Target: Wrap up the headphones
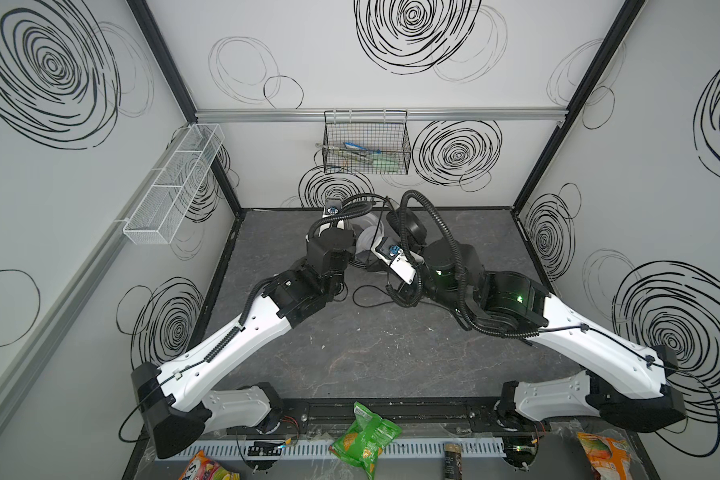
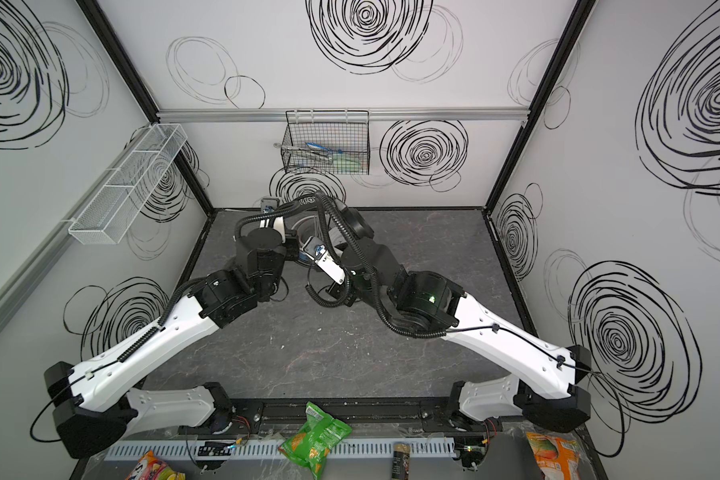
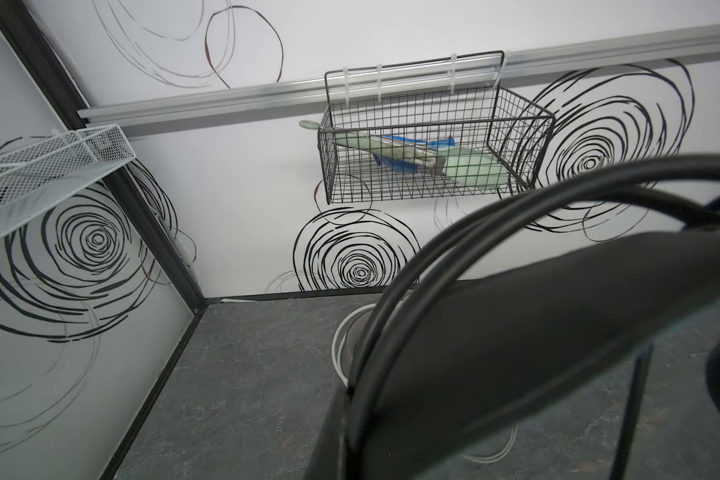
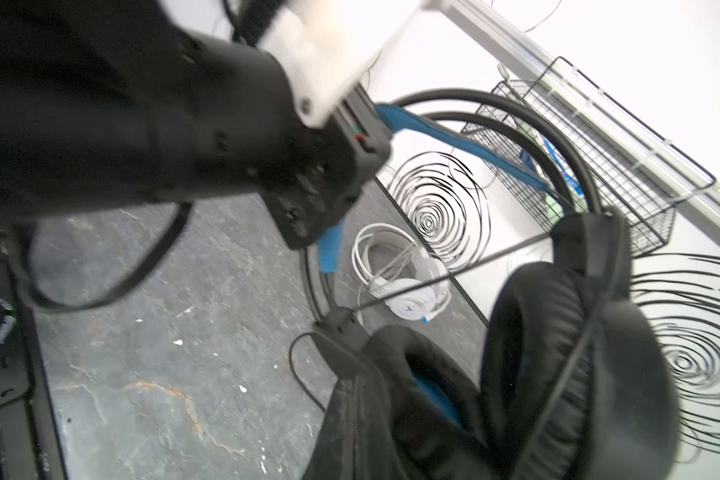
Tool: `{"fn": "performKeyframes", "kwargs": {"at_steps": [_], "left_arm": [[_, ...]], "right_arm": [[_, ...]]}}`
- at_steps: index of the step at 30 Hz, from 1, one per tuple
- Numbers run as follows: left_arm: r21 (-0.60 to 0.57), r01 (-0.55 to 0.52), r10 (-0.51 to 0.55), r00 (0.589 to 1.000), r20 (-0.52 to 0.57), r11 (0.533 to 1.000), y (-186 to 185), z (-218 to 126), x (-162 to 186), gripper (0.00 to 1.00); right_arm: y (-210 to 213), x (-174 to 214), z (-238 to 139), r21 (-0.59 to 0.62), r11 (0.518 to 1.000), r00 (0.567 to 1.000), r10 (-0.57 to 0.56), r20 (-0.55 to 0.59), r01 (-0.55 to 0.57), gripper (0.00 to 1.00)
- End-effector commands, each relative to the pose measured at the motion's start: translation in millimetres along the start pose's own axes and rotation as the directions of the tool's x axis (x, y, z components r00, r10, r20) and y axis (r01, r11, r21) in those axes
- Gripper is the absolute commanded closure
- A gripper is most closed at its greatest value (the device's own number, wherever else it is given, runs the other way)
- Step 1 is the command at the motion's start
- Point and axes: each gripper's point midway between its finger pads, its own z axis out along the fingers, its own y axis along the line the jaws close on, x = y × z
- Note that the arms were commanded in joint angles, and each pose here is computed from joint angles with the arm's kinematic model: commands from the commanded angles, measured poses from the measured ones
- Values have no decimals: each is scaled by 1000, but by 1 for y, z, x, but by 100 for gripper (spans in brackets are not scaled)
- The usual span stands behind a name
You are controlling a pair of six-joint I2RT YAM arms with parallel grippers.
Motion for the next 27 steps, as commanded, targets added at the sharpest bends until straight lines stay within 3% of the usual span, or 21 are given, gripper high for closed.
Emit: {"fn": "performKeyframes", "kwargs": {"at_steps": [1, 6, 12, 15, 22, 27], "left_arm": [[55, -44, 41, 998, 50, 998, 0, -9, -11, 100], [172, -167, 166, 986, 24, 971, -15, -17, 8, 100], [300, -236, 245, 969, 8, 924, -28, -28, 27, 100], [387, -277, 289, 957, 28, 880, -38, -38, 38, 100], [437, -299, 322, 946, 22, 848, -37, -46, 51, 100], [464, -257, 277, 961, 27, 848, -35, -53, 46, 100]], "right_arm": [[-17, 7, -7, 50, 994, 994, -91, -60, 94, 98], [-24, 16, -3, 87, 979, 976, -173, -134, 185, 98], [-36, 17, -5, 145, 960, 964, -218, -154, 240, 95], [-46, 17, -7, 199, 944, 957, -231, -174, 264, 93], [-71, 16, -16, 337, 905, 959, -205, -195, 262, 88], [-79, 20, -17, 366, 907, 973, -155, -174, 210, 87]]}}
